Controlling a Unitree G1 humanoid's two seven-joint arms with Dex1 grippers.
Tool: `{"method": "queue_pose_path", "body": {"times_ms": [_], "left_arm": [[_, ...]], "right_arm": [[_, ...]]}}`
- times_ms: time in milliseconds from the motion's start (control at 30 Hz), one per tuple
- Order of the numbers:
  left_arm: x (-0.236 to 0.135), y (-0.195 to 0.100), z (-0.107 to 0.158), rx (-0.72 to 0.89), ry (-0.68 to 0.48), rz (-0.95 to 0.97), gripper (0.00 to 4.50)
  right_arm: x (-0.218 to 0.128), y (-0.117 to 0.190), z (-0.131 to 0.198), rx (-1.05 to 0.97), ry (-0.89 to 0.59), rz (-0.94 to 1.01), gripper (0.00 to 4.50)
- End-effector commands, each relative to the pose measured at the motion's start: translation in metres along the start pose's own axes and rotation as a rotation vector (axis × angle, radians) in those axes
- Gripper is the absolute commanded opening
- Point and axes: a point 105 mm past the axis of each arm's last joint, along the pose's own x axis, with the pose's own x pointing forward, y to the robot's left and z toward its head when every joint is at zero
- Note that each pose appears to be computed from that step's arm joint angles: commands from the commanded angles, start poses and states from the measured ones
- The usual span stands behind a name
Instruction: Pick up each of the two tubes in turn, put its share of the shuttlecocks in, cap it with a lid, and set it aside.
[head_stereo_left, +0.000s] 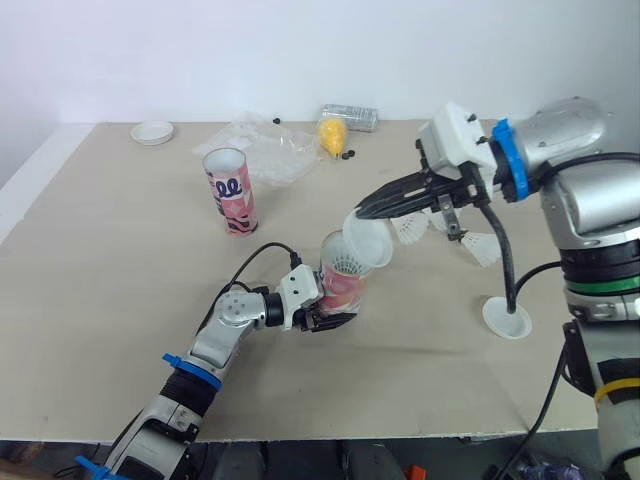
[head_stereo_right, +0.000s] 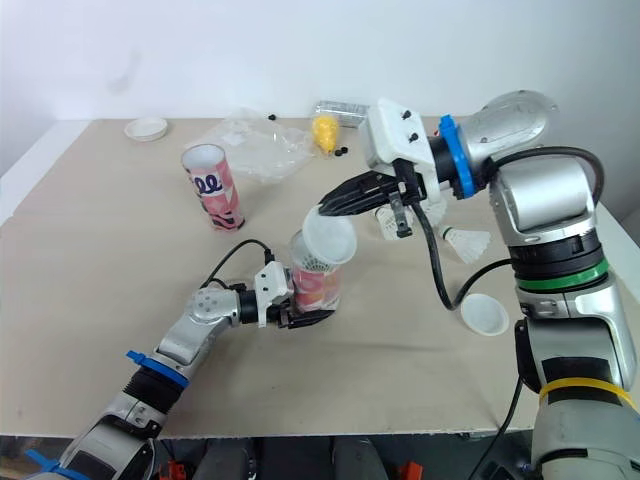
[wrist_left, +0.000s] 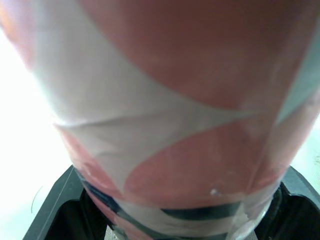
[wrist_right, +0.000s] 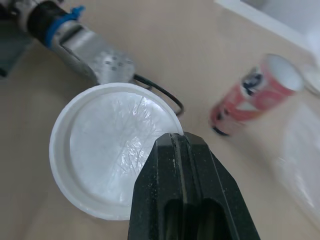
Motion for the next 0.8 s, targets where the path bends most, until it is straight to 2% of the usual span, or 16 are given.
{"method": "queue_pose_path", "body": {"times_ms": [33,467,800], "left_arm": [[-0.002,-0.005,-0.019,-0.048,0.068,-0.002,3.06],[-0.005,-0.007,-0.020,-0.058,0.077,0.008,3.06],[-0.006,-0.008,-0.022,-0.065,0.085,0.013,3.06]], "right_arm": [[0.002,-0.001,0.008,-0.082,0.012,0.031,0.05],[0.012,-0.012,-0.006,-0.160,0.061,0.046,0.05],[0.014,-0.008,-0.009,-0.188,0.086,0.089,0.05]]}}
